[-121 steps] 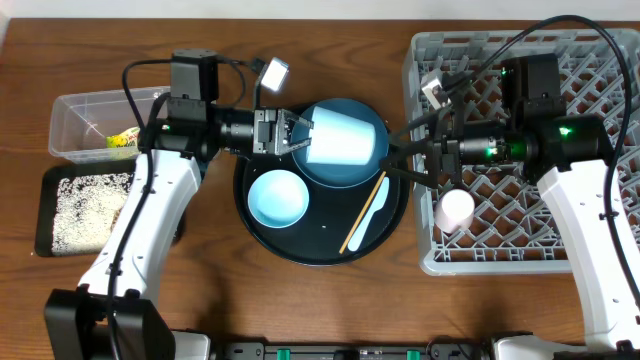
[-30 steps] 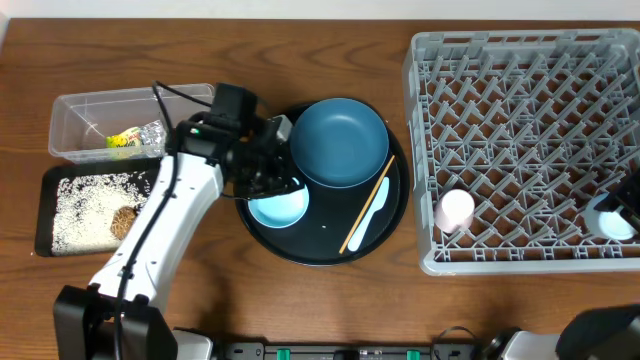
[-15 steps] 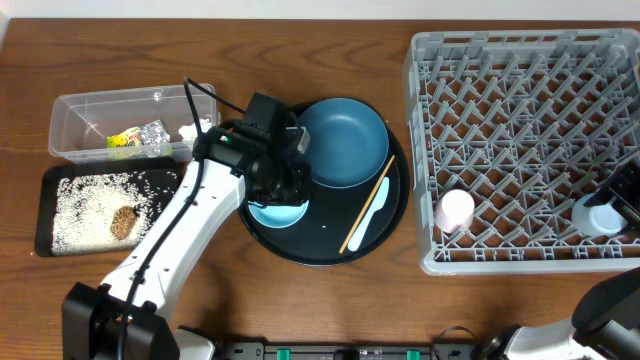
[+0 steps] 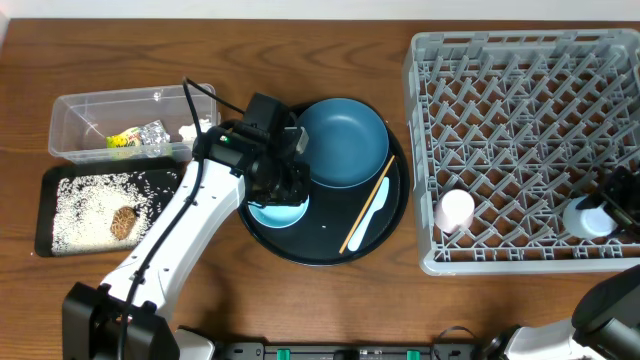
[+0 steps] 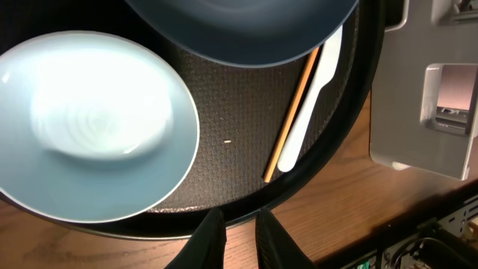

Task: Sort waste into correct bins and load items into the dishwasher rack
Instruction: 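Lower the light blue cup upside down into the rack with the right gripper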

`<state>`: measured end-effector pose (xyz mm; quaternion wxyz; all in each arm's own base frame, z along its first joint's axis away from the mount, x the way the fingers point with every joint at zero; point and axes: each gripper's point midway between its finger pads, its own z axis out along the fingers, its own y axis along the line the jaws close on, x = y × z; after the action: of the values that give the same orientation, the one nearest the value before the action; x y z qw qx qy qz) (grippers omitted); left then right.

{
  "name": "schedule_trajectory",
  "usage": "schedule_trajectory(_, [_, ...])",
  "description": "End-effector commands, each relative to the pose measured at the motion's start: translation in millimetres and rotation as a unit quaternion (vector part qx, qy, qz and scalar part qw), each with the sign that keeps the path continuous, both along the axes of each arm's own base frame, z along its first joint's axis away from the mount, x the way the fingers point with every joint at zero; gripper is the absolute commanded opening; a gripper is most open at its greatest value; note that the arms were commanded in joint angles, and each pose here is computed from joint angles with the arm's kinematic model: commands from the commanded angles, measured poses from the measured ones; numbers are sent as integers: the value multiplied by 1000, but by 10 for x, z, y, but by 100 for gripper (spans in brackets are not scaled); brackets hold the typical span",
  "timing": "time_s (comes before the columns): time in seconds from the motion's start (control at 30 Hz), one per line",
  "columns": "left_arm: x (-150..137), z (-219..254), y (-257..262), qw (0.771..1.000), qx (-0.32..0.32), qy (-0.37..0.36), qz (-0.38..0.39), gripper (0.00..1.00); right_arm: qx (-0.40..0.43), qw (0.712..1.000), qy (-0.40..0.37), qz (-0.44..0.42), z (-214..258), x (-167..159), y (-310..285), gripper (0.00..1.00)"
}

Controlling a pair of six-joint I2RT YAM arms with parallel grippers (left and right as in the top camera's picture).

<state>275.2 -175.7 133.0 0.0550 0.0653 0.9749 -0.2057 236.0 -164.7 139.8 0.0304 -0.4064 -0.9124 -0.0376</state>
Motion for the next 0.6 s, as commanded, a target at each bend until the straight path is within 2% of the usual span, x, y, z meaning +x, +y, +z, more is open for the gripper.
schedule_trajectory(0.0, [16, 9, 14, 1000, 8, -7, -7, 17, 26, 999, -29, 17, -67, 96, 77, 30])
schedule_trajectory(0.4, [-15, 1, 27, 1000, 11, 0, -7, 17, 33, 998, -50, 22, 71, 173, 95, 30])
schedule_trajectory(0.57, [-12, -18, 73, 1000, 24, -1, -4, 17, 31, 999, -32, 23, 83, 97, 98, 31])
